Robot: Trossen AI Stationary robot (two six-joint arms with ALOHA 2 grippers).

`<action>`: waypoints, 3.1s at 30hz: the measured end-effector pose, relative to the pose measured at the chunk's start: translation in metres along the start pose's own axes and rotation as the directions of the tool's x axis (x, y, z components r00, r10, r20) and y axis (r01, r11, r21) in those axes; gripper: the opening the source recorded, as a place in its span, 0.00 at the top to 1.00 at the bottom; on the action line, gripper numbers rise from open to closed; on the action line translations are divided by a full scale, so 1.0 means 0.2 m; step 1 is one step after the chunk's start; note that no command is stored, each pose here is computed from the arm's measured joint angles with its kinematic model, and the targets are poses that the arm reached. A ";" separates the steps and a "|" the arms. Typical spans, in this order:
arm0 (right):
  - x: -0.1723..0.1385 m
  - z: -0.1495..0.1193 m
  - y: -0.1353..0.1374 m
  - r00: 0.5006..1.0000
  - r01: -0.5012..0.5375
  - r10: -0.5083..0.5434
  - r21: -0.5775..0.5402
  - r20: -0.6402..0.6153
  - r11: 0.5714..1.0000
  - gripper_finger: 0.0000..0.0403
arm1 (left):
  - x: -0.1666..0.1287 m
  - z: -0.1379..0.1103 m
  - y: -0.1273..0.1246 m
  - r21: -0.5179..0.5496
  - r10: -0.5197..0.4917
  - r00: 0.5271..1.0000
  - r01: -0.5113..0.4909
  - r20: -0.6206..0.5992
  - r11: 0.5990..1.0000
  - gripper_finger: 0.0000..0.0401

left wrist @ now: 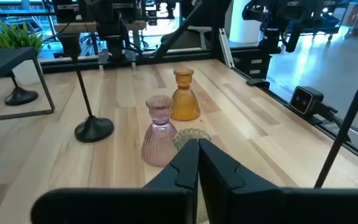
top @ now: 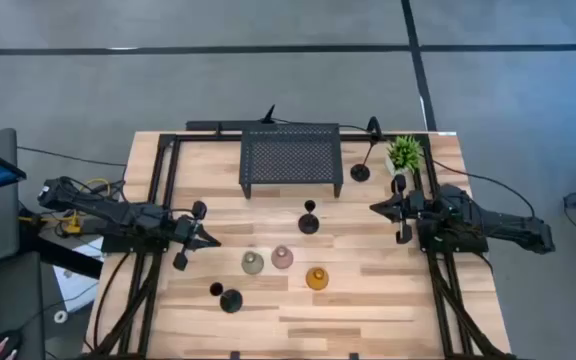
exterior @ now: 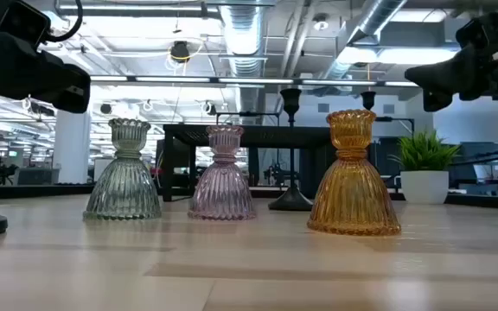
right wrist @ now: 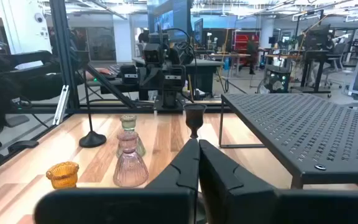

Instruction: Pick & Place candle stick holders

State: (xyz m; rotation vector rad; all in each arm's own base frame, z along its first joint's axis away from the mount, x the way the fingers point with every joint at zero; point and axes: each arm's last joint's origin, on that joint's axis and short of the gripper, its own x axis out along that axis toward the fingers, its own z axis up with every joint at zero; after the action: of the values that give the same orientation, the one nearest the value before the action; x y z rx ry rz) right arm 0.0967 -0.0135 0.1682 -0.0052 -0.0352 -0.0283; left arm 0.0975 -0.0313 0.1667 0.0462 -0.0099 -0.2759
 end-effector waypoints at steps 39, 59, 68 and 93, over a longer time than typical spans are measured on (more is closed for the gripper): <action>0.00 0.00 0.00 1.000 0.000 0.000 0.000 0.000 1.000 1.00 | 0.00 0.01 0.00 0.000 0.000 1.000 0.000 0.013 1.000 0.97; 0.00 0.00 0.00 1.000 0.000 0.000 0.000 0.000 1.000 1.00 | 0.00 0.01 0.00 -0.001 0.001 1.000 -0.001 0.021 1.000 0.97; 0.00 0.00 0.00 1.000 0.000 0.000 0.000 0.000 1.000 1.00 | 0.00 0.06 0.00 -0.105 0.006 0.993 0.007 0.116 0.994 0.97; 0.00 0.00 0.00 1.000 0.002 -0.002 -0.001 0.002 1.000 1.00 | -0.01 0.11 0.01 -0.107 0.015 0.975 0.009 0.223 0.994 0.97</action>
State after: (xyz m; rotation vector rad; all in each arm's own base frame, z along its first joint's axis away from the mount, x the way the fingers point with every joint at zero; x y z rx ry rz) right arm 0.0967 -0.0136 0.1683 -0.0057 -0.0368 -0.0301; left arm 0.0951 -0.0304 0.1883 -0.0921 -0.2190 -0.2772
